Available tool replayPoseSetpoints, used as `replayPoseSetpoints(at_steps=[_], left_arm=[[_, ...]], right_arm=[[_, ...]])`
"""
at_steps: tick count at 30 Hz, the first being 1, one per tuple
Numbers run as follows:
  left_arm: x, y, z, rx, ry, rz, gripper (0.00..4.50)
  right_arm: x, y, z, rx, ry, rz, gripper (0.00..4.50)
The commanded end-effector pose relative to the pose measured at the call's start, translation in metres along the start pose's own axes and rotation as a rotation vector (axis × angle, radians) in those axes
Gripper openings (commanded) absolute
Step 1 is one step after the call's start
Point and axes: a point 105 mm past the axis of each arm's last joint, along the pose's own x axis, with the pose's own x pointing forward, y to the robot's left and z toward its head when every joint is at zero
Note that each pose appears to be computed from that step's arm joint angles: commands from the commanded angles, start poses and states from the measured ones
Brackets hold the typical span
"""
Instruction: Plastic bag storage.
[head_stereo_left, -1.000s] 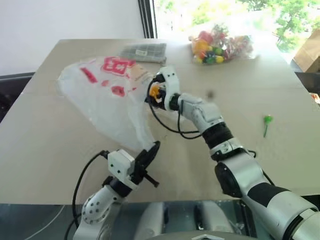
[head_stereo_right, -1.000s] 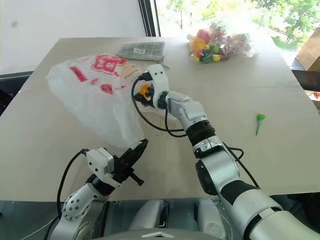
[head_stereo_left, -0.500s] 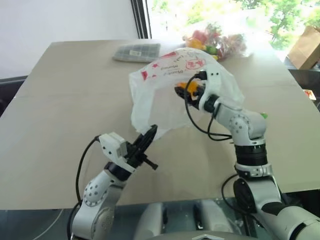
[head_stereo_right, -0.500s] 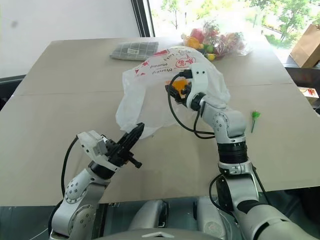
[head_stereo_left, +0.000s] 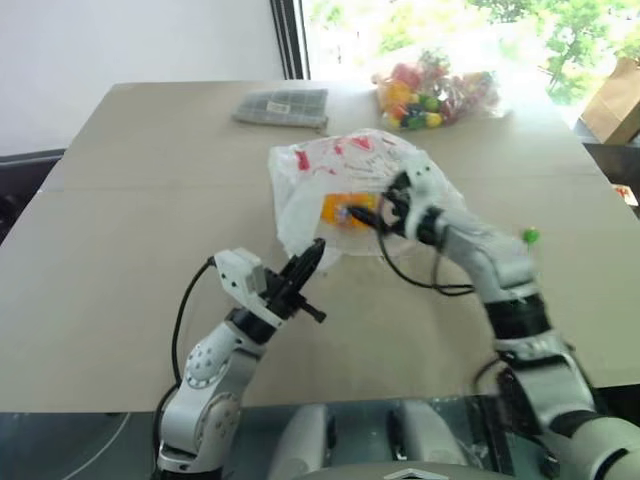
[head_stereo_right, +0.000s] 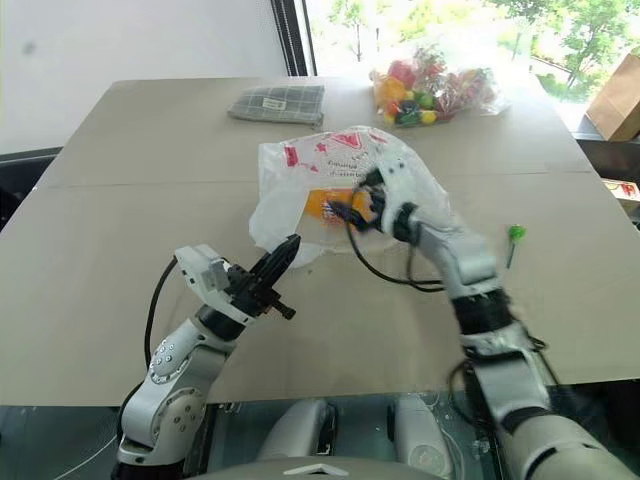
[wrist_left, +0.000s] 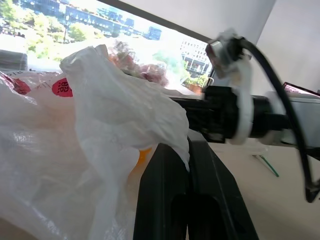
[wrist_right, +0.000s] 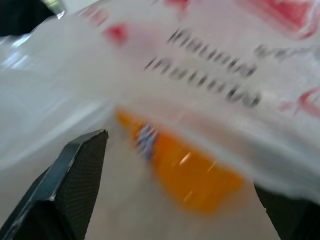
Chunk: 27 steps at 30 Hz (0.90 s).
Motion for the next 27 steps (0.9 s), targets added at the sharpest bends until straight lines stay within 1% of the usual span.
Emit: replayPoseSetpoints(at_steps=[1, 2, 3, 5, 7, 8, 10, 12, 14, 15, 16, 20, 25, 27], left_arm=[[0.002, 0.004, 0.002, 0.014, 0.003, 0.025, 0.00], [0.002, 0.007, 0.002, 0.012, 0.002, 0.040, 0.00], [0.002, 0.010, 0.002, 0.011, 0.003, 0.060, 0.00], [0.002, 0.012, 0.000, 0.027, 0.020, 0.071, 0.00], [0.003, 0.009, -0.002, 0.049, 0.032, 0.054, 0.00], [0.003, 0.008, -0.003, 0.058, 0.036, 0.047, 0.00], [0.003, 0.007, -0.005, 0.064, 0.040, 0.044, 0.00], [0.004, 0.006, -0.005, 0.059, 0.031, 0.045, 0.00], [0.007, 0.007, -0.003, 0.052, 0.015, 0.054, 0.00], [0.009, 0.009, -0.003, 0.054, 0.012, 0.065, 0.00], [0.010, 0.011, -0.005, 0.061, 0.016, 0.075, 0.00], [0.012, 0.014, -0.006, 0.059, 0.006, 0.097, 0.00], [0.013, 0.012, -0.007, 0.082, 0.006, 0.088, 0.00], [0.013, 0.011, -0.007, 0.084, 0.006, 0.090, 0.00]], right_arm=[[-0.045, 0.048, 0.004, -0.160, 0.038, 0.314, 4.43], [-0.056, 0.049, 0.006, -0.203, 0.027, 0.315, 4.43], [-0.062, 0.046, 0.014, -0.222, -0.017, 0.271, 4.43], [-0.072, 0.025, 0.038, -0.237, -0.190, 0.087, 4.43], [-0.086, 0.006, 0.047, -0.248, -0.285, -0.071, 4.43], [-0.091, -0.001, 0.047, -0.257, -0.300, -0.130, 4.43], [-0.105, -0.019, 0.040, -0.294, -0.279, -0.271, 4.43], [-0.117, -0.033, 0.036, -0.292, -0.283, -0.389, 4.43], [-0.141, -0.064, -0.001, -0.241, -0.152, -0.651, 4.43], [-0.153, -0.074, -0.021, -0.206, -0.105, -0.748, 4.43], [-0.160, -0.080, -0.041, -0.184, -0.032, -0.804, 4.43], [-0.180, -0.099, -0.064, -0.142, 0.012, -0.974, 4.43], [-0.209, -0.124, -0.081, 0.000, -0.020, -1.198, 4.43], [-0.208, -0.125, -0.089, 0.065, -0.010, -1.189, 4.43]])
